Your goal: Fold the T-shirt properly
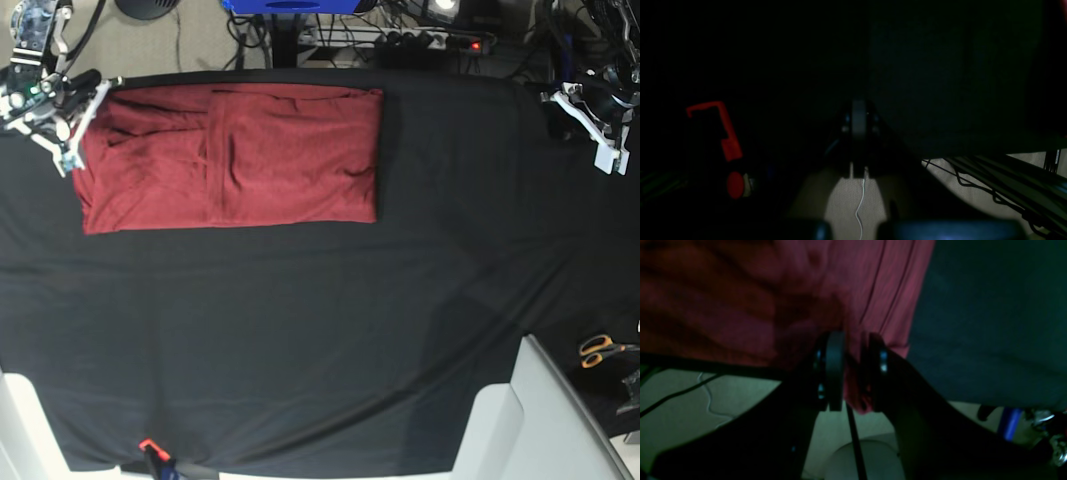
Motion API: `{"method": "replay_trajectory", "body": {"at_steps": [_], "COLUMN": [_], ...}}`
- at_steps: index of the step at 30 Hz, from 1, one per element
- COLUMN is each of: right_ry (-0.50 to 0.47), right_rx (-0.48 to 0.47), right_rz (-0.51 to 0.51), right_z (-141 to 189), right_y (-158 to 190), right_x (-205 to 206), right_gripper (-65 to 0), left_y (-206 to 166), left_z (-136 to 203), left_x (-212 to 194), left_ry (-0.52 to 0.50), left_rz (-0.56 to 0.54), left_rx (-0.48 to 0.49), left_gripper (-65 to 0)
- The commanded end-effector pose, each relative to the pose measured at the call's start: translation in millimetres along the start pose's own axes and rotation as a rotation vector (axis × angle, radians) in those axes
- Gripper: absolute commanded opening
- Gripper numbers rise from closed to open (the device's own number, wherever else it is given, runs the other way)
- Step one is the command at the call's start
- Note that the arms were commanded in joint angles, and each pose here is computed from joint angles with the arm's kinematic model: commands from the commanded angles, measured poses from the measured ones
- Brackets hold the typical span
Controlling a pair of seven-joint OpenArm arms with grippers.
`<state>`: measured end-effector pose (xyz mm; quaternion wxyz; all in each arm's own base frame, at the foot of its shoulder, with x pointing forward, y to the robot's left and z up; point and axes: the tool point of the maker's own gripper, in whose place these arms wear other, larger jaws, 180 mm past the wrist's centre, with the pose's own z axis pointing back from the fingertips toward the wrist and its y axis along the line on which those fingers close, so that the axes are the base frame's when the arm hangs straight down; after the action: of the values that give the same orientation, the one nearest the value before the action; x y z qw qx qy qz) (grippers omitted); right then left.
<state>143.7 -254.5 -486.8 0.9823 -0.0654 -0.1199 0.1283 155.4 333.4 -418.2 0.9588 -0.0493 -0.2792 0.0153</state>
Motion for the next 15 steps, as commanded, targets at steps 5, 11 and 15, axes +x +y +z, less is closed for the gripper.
{"method": "replay_trajectory", "body": {"at_steps": [5,11,15], "right_ry": [-0.028,-0.035,-0.052], "right_rx": [-0.015,-0.018,-0.027], "right_rz": [-0.001,0.000,0.001], "right_z": [2,3,4], "right_y": [-8,-9,-13], "right_x": [10,12,21], "right_gripper": [-55.1,-64.2,-64.4], "left_y": [5,5,5], "left_z": [5,5,5], "left_x": [12,12,12], "left_ry": [-0.036,-0.036,-0.036], "left_rz": [-0.013,-0.013,-0.013], "left_rx": [0.008,0.008,0.008], "left_gripper": [-65.0,-65.0,-65.0]}}
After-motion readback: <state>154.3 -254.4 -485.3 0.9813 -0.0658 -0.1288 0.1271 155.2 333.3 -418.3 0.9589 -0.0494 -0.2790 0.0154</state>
